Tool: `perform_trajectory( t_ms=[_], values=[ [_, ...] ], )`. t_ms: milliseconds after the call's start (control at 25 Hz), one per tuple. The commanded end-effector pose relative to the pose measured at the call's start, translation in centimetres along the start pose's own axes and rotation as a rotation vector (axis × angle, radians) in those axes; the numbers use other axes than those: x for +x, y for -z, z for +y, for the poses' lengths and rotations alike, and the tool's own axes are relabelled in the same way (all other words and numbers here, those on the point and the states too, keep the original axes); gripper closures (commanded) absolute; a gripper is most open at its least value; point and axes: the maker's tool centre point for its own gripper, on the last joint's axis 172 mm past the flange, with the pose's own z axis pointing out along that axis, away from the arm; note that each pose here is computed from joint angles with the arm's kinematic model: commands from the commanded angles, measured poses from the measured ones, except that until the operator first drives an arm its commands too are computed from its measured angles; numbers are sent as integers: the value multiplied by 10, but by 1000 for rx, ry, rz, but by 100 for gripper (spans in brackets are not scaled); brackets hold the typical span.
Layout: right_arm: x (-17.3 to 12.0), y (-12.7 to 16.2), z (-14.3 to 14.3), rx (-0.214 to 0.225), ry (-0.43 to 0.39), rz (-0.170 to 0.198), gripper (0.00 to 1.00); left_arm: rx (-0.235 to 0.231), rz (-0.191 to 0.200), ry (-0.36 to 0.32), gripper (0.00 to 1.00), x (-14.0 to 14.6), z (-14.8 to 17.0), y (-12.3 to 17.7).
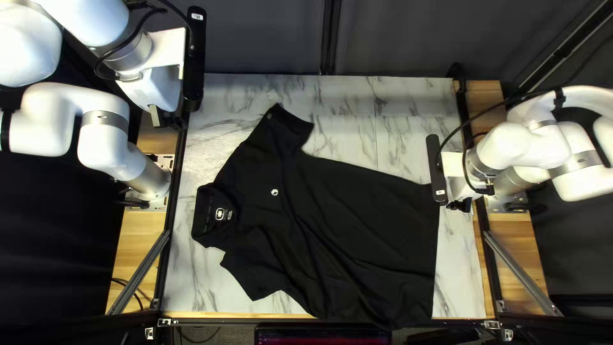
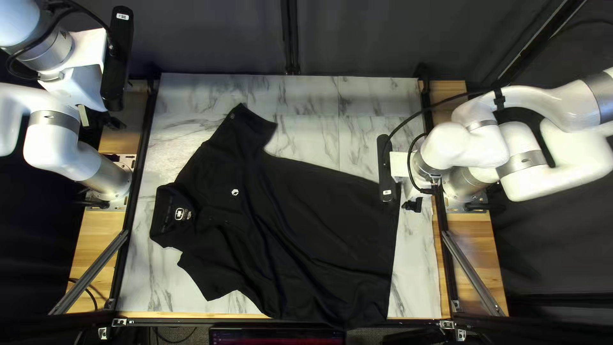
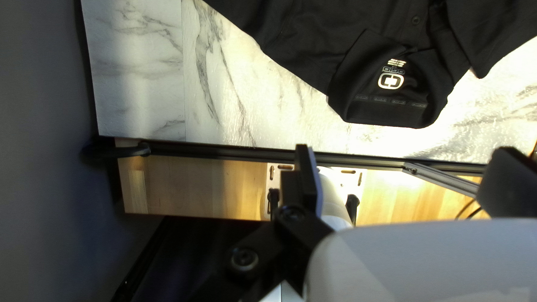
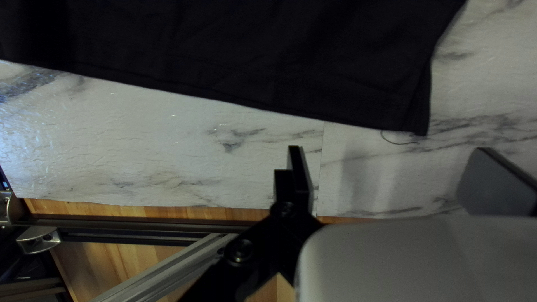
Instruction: Fold t-shirt
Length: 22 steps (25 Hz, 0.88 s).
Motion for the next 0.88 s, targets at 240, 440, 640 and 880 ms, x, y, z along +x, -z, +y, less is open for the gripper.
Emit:
perform_trajectory(
  t_ms=[240, 440, 640, 880],
  values=[
    [10, -51, 1, 66, -173, 13, 0, 0, 0, 0, 0, 0, 0, 0],
    [14, -54, -6, 61, -169, 48, 0, 0, 0, 0, 0, 0, 0, 0],
    [14, -54, -6, 61, -169, 48, 0, 0, 0, 0, 0, 0, 0, 0],
    [0, -62, -6, 42, -167, 30, 0, 0, 0, 0, 0, 0, 0, 0]
  ],
)
